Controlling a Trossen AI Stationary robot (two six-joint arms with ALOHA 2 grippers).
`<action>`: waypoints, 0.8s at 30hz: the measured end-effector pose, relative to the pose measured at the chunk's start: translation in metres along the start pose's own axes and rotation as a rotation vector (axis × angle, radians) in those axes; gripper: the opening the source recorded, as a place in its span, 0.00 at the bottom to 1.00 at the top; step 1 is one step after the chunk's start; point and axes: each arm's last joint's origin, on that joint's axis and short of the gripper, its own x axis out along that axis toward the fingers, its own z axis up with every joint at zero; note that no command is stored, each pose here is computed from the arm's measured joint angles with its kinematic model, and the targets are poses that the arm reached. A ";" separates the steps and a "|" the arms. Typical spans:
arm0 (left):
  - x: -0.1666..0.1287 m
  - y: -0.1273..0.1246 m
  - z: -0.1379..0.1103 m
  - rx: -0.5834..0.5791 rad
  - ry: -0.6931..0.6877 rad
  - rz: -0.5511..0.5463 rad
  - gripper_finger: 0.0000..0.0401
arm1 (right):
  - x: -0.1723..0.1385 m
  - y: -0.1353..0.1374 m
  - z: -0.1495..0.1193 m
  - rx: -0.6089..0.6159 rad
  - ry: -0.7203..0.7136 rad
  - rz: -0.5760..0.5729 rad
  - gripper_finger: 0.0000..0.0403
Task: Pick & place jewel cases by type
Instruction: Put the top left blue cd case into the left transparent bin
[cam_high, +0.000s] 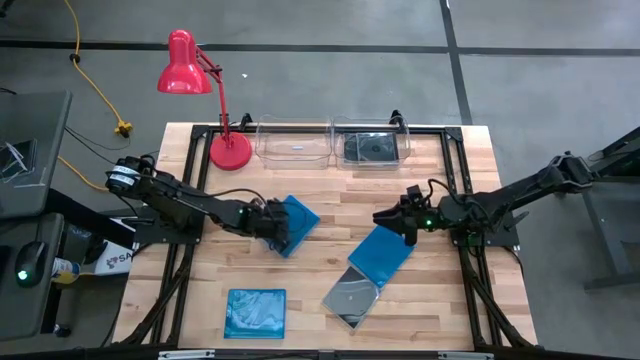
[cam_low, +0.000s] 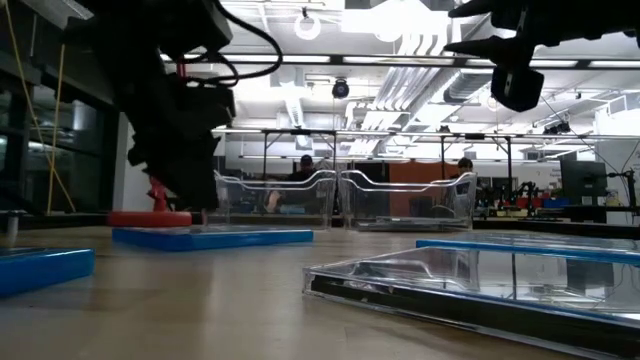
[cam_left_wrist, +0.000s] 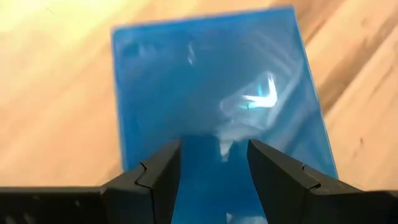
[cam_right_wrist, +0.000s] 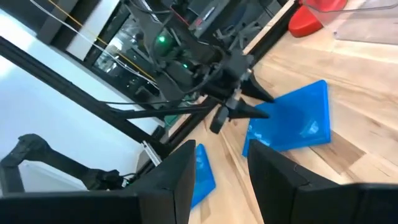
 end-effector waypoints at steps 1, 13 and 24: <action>-0.002 0.000 0.002 0.002 -0.013 0.018 0.45 | 0.000 -0.001 -0.001 -0.001 0.002 -0.001 0.32; 0.013 0.014 0.011 0.069 0.037 0.182 0.45 | 0.000 -0.002 -0.001 -0.020 -0.010 -0.016 0.32; 0.037 0.001 0.014 0.138 0.092 -0.001 0.45 | 0.000 -0.002 -0.001 -0.016 -0.007 -0.020 0.32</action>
